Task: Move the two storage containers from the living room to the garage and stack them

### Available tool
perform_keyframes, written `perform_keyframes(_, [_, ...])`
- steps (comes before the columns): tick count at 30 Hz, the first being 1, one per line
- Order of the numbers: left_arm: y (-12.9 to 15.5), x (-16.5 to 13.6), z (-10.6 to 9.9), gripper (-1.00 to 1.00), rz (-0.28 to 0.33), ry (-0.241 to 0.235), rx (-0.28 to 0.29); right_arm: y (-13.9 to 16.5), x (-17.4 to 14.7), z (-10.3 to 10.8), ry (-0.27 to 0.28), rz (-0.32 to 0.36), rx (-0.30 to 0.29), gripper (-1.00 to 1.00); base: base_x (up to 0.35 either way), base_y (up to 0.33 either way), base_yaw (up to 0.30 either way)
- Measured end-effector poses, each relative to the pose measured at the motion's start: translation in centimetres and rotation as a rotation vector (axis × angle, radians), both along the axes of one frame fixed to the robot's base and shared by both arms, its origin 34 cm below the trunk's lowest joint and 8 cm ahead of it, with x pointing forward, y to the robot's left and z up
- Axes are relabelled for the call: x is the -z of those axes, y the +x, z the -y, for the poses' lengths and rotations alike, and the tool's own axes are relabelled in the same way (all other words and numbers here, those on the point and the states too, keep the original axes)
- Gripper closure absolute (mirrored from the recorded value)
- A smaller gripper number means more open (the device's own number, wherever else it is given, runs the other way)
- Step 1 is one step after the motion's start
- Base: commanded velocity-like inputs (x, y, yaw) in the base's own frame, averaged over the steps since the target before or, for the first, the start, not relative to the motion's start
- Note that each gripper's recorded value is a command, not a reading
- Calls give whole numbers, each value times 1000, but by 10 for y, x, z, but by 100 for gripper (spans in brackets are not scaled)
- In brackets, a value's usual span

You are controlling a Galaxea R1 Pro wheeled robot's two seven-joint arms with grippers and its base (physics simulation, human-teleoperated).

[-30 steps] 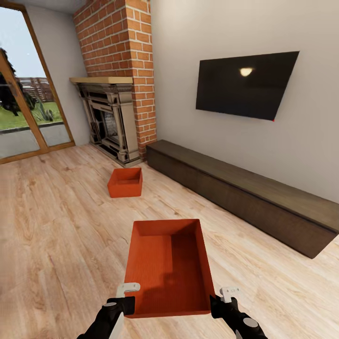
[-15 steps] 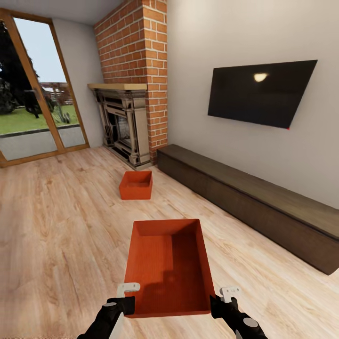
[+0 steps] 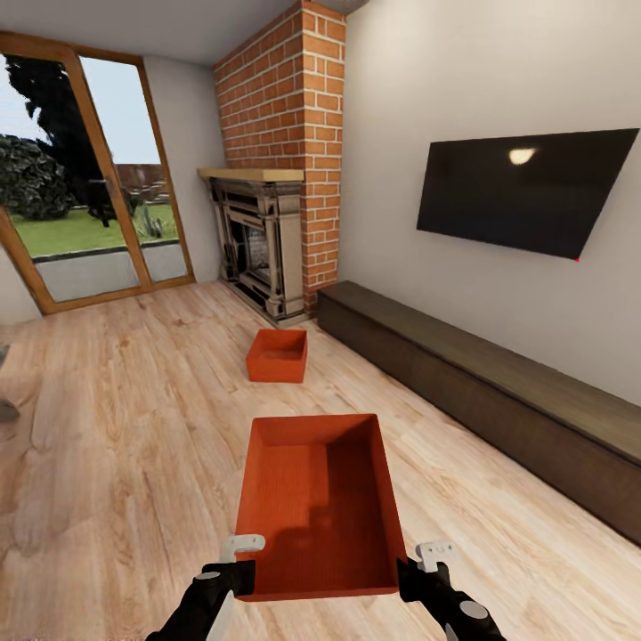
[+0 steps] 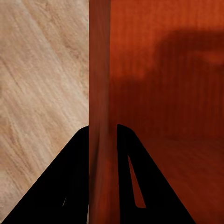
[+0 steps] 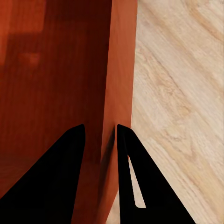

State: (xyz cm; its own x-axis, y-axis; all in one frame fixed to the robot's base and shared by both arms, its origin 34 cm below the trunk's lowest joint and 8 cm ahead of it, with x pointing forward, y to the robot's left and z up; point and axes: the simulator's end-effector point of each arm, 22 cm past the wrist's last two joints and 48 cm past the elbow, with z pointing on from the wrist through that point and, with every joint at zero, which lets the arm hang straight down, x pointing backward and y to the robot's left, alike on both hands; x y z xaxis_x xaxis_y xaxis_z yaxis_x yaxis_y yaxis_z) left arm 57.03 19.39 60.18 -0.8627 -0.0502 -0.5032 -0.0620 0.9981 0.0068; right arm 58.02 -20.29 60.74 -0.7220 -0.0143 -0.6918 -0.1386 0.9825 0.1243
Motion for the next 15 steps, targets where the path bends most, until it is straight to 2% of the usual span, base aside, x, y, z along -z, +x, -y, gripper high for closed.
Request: perform_keyframes(15, [4, -31, 0, 100, 19, 0, 0, 4, -32, 0, 0, 19, 0, 100, 0, 0, 180])
